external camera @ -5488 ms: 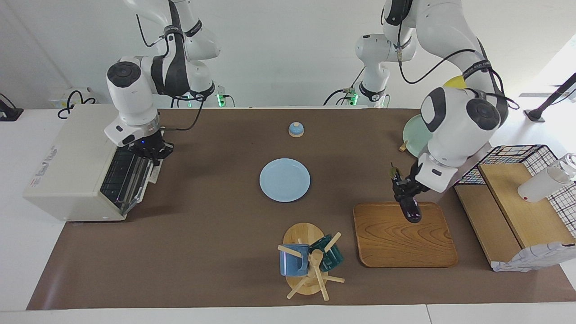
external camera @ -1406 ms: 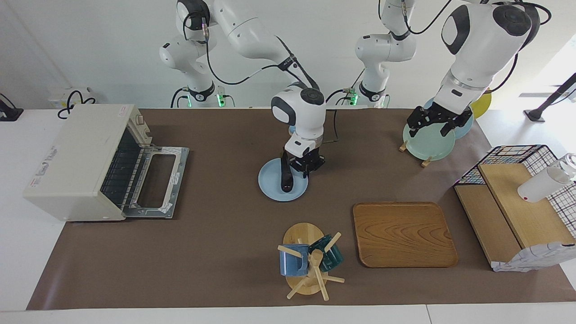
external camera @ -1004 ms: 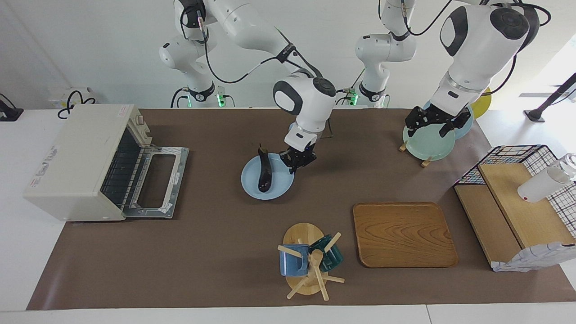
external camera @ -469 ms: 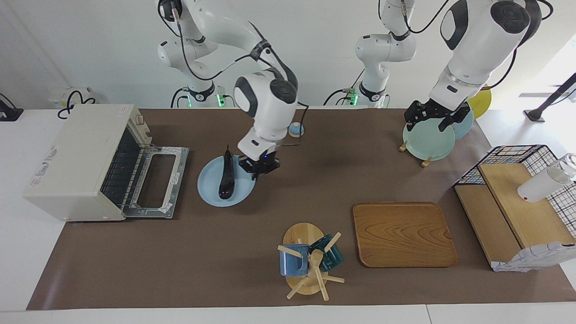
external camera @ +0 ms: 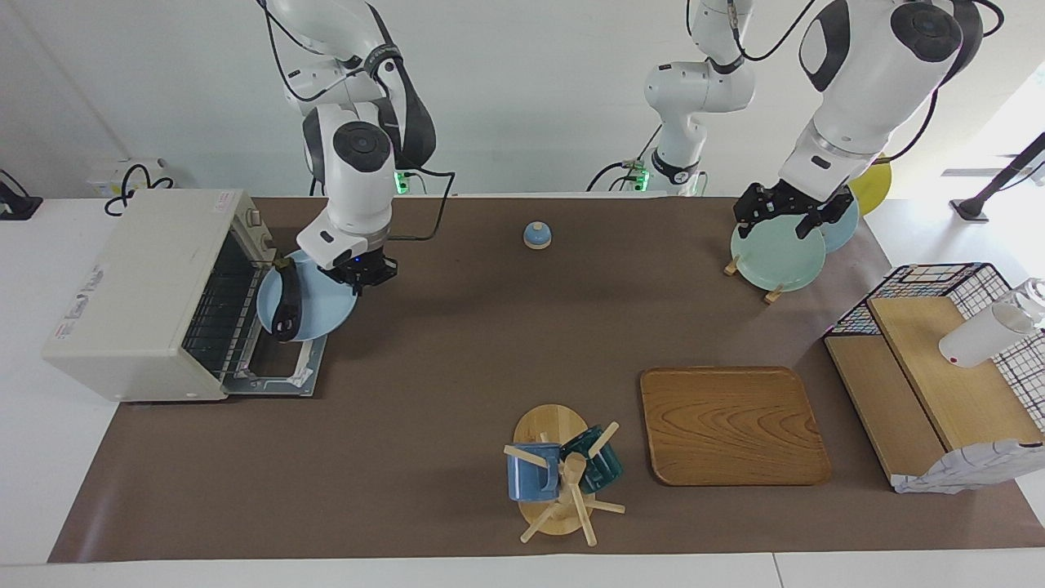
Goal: Put eggplant into oven
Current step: 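Carry the eggplant into the oven with the right gripper and release it, then withdraw the right gripper and push the oven door closed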
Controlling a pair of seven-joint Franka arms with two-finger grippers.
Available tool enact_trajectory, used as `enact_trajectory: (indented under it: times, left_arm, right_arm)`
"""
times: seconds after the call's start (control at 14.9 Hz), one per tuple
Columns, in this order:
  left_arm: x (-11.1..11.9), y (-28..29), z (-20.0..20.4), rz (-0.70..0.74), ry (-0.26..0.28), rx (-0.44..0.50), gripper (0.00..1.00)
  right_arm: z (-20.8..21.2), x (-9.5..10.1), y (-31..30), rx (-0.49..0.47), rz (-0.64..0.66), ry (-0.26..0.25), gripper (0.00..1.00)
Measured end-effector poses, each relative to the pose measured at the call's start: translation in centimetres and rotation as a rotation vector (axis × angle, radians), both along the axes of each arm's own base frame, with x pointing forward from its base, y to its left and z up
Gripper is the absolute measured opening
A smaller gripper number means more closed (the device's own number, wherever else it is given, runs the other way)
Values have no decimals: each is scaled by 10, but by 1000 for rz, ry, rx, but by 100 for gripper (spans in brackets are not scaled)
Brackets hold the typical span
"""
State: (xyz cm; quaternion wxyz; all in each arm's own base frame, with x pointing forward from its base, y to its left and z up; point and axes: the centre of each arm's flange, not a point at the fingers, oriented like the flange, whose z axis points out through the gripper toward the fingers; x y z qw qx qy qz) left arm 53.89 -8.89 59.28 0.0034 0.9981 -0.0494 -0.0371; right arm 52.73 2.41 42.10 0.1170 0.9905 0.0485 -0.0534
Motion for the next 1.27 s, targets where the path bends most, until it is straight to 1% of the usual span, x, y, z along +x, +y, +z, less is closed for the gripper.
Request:
enact_trajectory:
  times: [0.07,0.2,0.33,0.47,0.67,0.8,0.87,0.94,1.0,1.07,1.14,1.2,1.27]
  left_arm:
    - [0,0,1,0,-1,0,100]
    - [-1,0,1,0,-2,0,100]
    - [-1,-1,1,-3,-2,0,100]
    - [-1,-2,1,-4,-1,0,100]
    - [-1,-2,1,-4,-1,0,100]
    - [-1,-2,1,-4,0,1,100]
    - [-1,-2,1,-4,0,1,100]
    - [-1,-2,1,-4,1,1,100]
    - [-1,-2,1,-4,1,1,100]
    - [-1,-3,1,-5,0,1,100]
    - [-2,-3,1,-6,0,1,100]
    - [-2,-3,1,-6,0,1,100]
    - [-1,-3,1,-6,0,1,100]
  right_arm:
    - [-4,-1,-15,5,-2,2,3]
    - [-15,-7,-25,14,3,-9,3]
    - [-29,-14,-27,27,39,-19,3]
    - [-38,-20,-43,41,77,-35,3]
    - [-41,-28,-67,51,97,-50,3]
    - [-40,-30,-67,52,98,-57,4]
    - [-41,-30,-66,53,99,-56,6]
    - [-42,-31,-66,53,100,-53,12]
    - [-43,-31,-65,53,102,-52,22]
    - [-43,-31,-63,53,105,-52,36]
    - [-41,-30,-62,53,108,-55,46]
    - [-38,-28,-59,54,111,-59,52]
    - [-33,-25,-54,61,112,-62,53]
